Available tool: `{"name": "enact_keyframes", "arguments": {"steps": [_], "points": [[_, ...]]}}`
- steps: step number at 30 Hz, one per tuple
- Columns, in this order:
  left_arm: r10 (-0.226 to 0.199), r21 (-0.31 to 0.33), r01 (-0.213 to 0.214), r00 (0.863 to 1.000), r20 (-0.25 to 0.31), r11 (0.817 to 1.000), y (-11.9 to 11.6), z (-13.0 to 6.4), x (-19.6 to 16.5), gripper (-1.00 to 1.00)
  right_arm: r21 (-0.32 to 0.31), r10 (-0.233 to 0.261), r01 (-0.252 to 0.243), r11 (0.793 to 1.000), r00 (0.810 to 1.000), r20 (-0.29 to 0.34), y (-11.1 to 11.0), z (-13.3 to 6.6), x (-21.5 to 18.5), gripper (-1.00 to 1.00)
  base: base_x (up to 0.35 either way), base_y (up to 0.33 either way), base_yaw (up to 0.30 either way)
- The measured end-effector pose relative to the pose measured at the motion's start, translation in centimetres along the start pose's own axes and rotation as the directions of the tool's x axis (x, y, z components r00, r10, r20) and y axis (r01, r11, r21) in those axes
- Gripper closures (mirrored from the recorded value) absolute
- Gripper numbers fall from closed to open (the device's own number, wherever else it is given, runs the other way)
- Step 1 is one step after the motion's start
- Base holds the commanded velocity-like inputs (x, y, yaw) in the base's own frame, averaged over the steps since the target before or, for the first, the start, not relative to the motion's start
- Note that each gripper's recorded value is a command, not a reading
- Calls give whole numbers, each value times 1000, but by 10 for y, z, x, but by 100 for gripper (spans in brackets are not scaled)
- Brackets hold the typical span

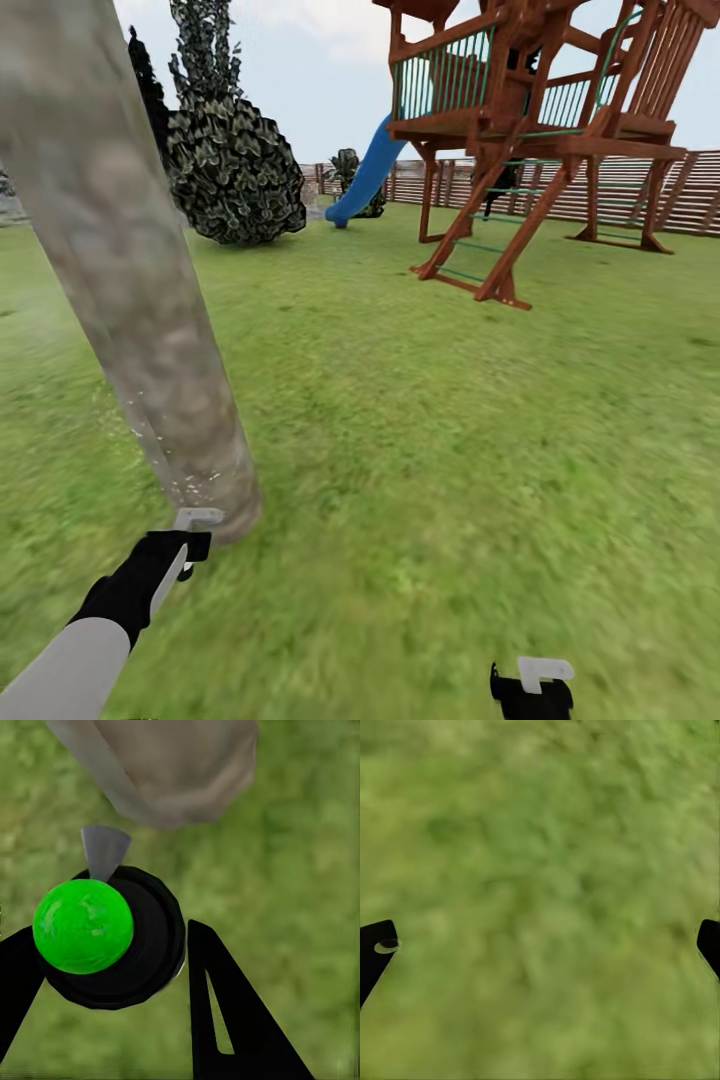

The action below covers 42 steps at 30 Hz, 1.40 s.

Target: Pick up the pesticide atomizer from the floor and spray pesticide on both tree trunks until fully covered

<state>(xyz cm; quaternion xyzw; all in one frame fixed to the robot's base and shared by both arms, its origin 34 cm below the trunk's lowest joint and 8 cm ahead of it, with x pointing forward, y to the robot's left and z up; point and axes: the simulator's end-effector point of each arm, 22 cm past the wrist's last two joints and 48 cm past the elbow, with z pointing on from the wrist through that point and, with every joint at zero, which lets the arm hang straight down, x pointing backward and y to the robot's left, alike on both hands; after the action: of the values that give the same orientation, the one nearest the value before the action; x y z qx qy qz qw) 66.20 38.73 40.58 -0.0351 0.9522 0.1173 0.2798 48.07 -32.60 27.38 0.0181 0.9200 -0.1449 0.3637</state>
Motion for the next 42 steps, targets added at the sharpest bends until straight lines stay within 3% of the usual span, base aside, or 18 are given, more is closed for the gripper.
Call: {"name": "enact_keyframes", "arguments": {"steps": [42], "points": [[-2, -2, 2, 1000, 0, 1000, 2, 0, 0, 100, 2, 0, 0, 1000, 1000, 0, -1, 0, 0, -100, 126, -261, 179]]}}
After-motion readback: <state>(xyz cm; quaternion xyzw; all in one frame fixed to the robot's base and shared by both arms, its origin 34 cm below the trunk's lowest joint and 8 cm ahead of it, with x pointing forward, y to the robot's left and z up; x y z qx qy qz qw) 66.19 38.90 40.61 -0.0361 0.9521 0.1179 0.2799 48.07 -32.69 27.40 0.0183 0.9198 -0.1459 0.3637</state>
